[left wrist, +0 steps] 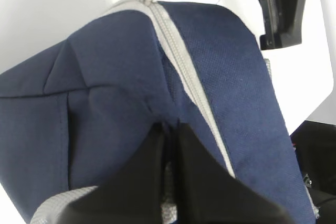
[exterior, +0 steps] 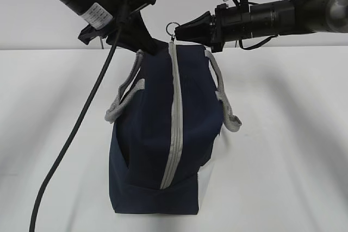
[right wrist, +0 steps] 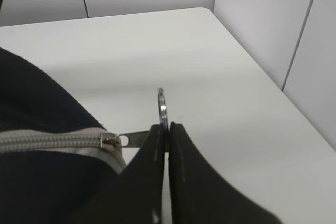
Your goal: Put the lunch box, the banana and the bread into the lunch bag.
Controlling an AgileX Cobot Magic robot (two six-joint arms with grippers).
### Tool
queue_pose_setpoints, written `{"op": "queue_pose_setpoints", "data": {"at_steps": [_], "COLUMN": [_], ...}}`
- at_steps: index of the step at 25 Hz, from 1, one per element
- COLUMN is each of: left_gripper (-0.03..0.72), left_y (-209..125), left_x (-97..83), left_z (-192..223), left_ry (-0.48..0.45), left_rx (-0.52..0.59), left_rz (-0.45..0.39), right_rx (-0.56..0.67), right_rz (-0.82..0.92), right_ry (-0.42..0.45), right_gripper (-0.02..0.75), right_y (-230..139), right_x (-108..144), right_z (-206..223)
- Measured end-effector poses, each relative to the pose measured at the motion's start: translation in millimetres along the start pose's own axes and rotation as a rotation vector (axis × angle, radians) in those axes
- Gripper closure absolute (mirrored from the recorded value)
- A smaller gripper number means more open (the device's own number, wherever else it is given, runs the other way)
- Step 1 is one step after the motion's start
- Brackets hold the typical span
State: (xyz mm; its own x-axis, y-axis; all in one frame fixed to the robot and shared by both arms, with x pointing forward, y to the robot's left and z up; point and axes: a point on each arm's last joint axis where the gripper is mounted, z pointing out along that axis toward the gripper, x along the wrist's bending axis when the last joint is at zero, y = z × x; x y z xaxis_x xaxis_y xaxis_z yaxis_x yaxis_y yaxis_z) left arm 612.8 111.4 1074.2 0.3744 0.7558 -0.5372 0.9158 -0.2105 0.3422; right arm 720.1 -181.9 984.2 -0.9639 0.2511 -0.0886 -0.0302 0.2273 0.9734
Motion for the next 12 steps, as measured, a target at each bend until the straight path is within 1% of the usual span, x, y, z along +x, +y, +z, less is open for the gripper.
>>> {"op": "queue_pose_setpoints", "data": {"at_steps": [7,8,12], "left_gripper": [0.666,0.666,0.666], "left_y": [-0.9,-0.9,-1.6], "left_x": [-0.3,-0.3,-0.2], "left_z": [0.0,0.0,0.3], "left_ry": [-0.003,-0.003,-0.005], "left_rx": [0.010,0.010,0.018], "left_rz": [0.014,0.016,0.025], "right_rx": [0.044,0.042,0.055], "right_rz": [0.022,0.042,0.069], "right_ry": [0.022,0.045,0.062], "right_gripper": [0.738,0.738,0.738], "right_y": [-18.1,-25.7,-34.0], "right_x": [0.4,1.8,3.0], "right_z": [4.0,6.2,8.0]}}
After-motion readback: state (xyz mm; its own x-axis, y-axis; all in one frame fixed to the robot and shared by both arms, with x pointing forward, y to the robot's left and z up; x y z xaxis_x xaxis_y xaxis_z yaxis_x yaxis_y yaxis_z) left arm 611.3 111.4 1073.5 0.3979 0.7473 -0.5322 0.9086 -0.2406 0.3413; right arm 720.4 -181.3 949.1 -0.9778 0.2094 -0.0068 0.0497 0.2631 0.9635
